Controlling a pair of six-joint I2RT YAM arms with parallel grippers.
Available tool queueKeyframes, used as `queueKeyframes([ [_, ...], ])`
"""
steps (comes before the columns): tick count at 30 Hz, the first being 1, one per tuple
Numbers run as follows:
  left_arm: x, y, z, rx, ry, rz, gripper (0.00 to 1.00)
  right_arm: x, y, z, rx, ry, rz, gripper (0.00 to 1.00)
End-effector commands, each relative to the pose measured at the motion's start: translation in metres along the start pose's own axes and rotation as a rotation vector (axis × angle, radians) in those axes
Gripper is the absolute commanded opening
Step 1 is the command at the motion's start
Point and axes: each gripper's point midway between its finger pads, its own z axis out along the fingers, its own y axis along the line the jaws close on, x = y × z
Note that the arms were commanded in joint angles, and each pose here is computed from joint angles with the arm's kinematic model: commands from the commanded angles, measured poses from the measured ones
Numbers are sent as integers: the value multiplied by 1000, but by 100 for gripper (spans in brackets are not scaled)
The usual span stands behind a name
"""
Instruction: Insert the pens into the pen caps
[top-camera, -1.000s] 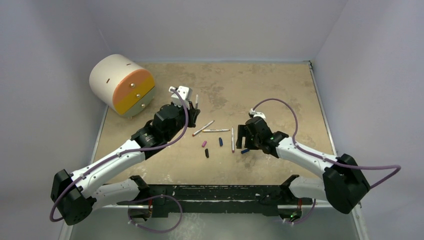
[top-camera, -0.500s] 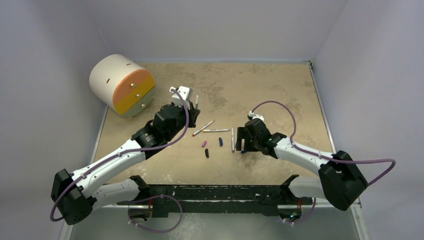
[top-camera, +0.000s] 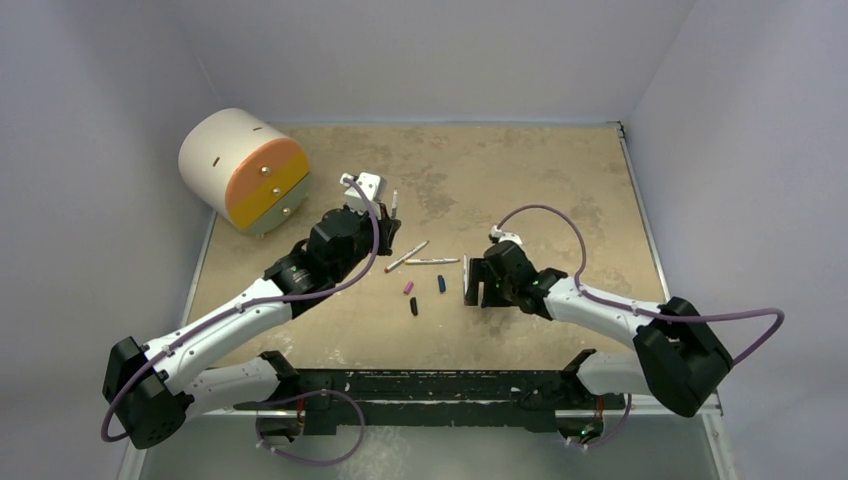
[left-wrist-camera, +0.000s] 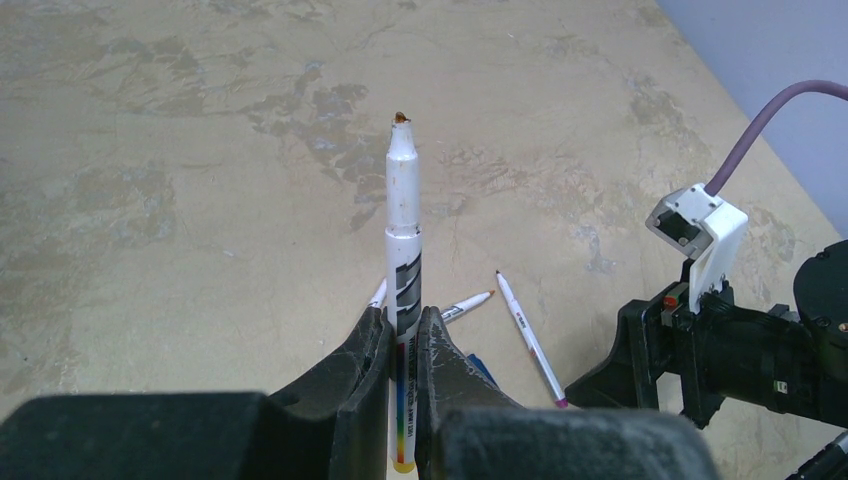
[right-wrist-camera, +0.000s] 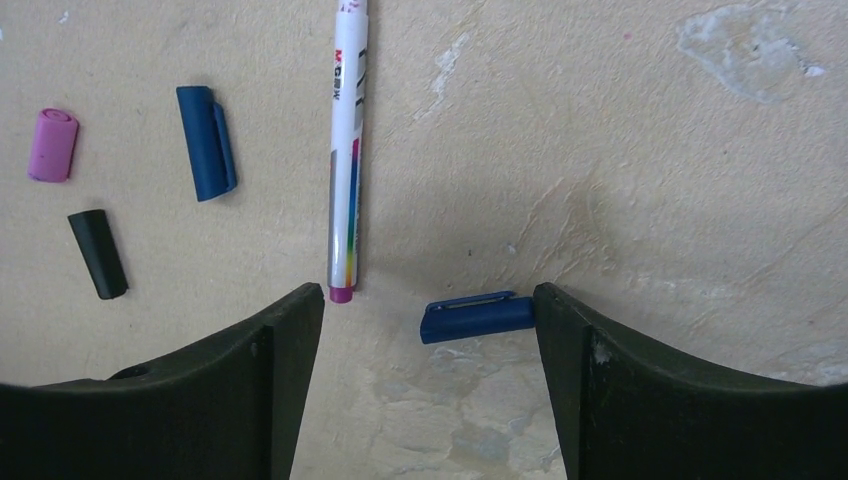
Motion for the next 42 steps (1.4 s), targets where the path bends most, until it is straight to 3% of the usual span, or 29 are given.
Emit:
queueKeyframes([
  [1,-10,-3,-4,13,-37,-6,0,5,1,1,26,0,14,79],
  [24,-10,-6,-9,39,-38,-33,0,61,39,-11,4,84,18,75],
  [42,-13,-9,-16,60,-37,-21,0,43,22,-7,194,50,-115,68],
])
